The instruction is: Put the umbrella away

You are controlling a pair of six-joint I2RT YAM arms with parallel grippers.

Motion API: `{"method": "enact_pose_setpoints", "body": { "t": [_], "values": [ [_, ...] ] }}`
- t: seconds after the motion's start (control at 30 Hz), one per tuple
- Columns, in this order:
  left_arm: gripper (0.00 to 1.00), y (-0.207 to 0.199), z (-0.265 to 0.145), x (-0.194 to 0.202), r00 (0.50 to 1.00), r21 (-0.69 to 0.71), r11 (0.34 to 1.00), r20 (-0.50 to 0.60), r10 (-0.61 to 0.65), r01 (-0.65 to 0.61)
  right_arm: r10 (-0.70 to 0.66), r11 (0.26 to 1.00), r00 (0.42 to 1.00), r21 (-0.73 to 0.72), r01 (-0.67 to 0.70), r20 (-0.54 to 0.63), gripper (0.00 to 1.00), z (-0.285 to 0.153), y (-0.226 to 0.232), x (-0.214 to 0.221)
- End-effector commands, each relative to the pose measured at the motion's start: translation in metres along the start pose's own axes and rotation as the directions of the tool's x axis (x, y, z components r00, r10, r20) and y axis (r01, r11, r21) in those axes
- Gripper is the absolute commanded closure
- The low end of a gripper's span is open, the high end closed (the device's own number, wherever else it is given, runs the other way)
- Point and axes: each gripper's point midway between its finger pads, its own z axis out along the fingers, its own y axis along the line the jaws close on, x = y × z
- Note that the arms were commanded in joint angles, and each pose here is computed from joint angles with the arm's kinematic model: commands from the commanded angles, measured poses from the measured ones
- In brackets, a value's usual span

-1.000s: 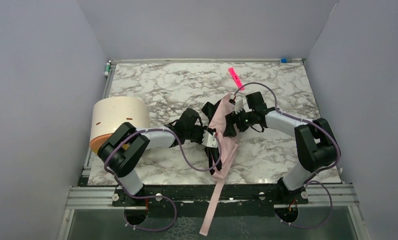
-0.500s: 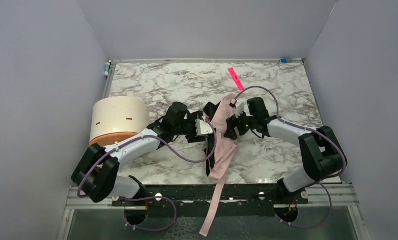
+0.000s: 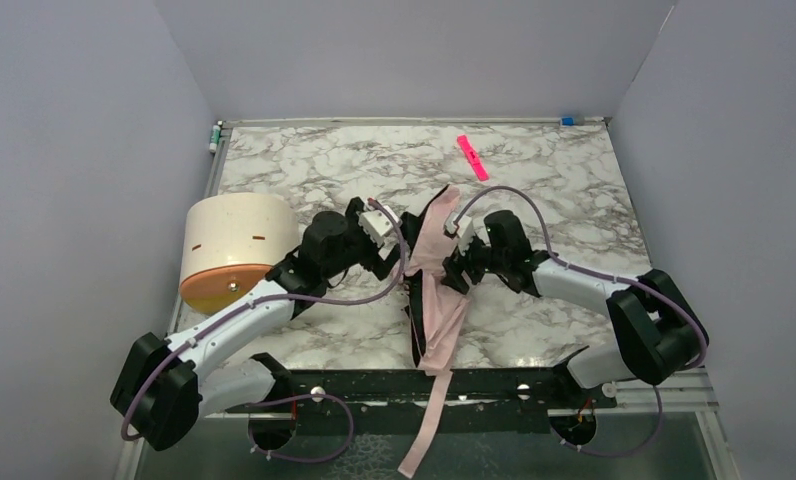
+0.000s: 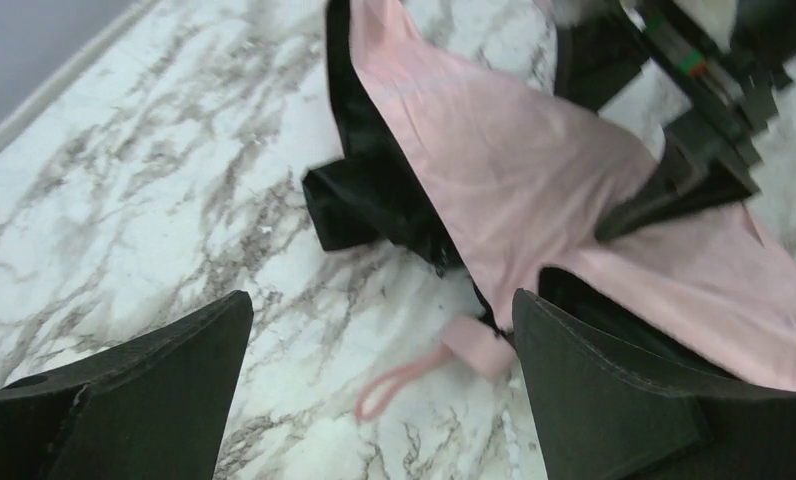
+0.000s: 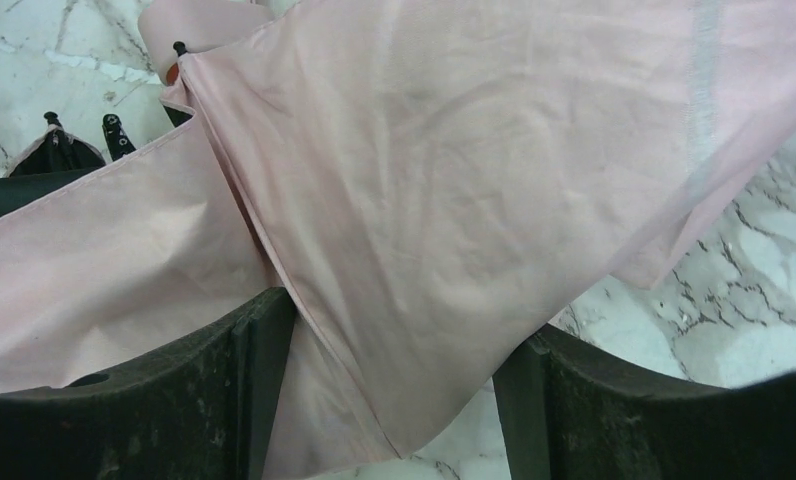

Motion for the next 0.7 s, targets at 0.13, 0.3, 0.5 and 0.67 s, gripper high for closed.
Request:
{"method": "enact_pose_setpoints", "body": {
  "t": [0.13,0.3,0.5,0.67],
  "values": [
    [0.01,0.004,0.009,-0.015,0.994,-0.019,0.998,0.095,-0.056,0.058,-0.138,0.99,0.99,0.02,0.138,0.004,0.24,0.004,0.009,0.003],
    [0.01,-0.023,0.024,0.013,0.999,0.135,0.99,0.02,-0.041,0.038,-0.146,0.989,0.989,0.017,0.146,0.008,0.24,0.003,0.011,0.001],
    [0.01,-0.012,0.044,0.013,0.997,0.093,0.993,-0.003,-0.077,0.077,-0.145,0.989,0.989,0.012,0.145,0.006,0.24,0.003,0.012,0.001],
    [0.01,-0.019,0.062,0.023,0.995,0.148,0.985,-0.051,-0.081,0.088,-0.149,0.989,0.989,0.016,0.148,0.012,0.24,0.003,0.012,-0.001]
  ]
}}
